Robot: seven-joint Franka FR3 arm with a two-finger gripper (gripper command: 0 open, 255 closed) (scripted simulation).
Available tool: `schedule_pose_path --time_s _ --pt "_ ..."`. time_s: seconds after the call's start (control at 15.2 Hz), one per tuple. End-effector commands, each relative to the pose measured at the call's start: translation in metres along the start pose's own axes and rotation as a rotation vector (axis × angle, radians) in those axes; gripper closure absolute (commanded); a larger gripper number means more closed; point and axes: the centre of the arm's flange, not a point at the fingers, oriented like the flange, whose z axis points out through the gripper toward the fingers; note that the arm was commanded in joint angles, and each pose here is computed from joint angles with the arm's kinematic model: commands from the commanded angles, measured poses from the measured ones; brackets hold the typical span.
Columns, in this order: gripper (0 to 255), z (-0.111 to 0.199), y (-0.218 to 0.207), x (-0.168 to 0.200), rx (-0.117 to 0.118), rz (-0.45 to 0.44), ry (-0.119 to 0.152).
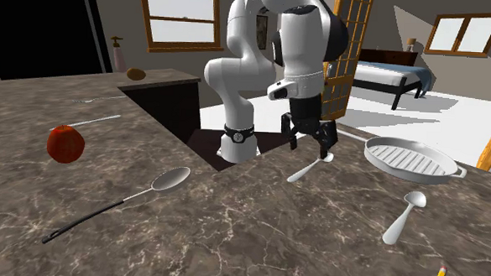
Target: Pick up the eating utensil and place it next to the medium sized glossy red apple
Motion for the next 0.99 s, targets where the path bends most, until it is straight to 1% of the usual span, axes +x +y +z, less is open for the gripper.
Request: schedule_pose_path --time_s 0.0,0.33,0.86,0.92 --pt "0 0.011 -0.001 -0.003 0.005 0.014 -0.001" --pt "0 0.041 -0.001 -0.003 0.005 0.014 -0.001" --pt "0 0.041 -0.001 -0.003 0.005 0.014 -0.001" --pt "255 0.041 -0.001 -0.003 0.005 0.014 -0.001"
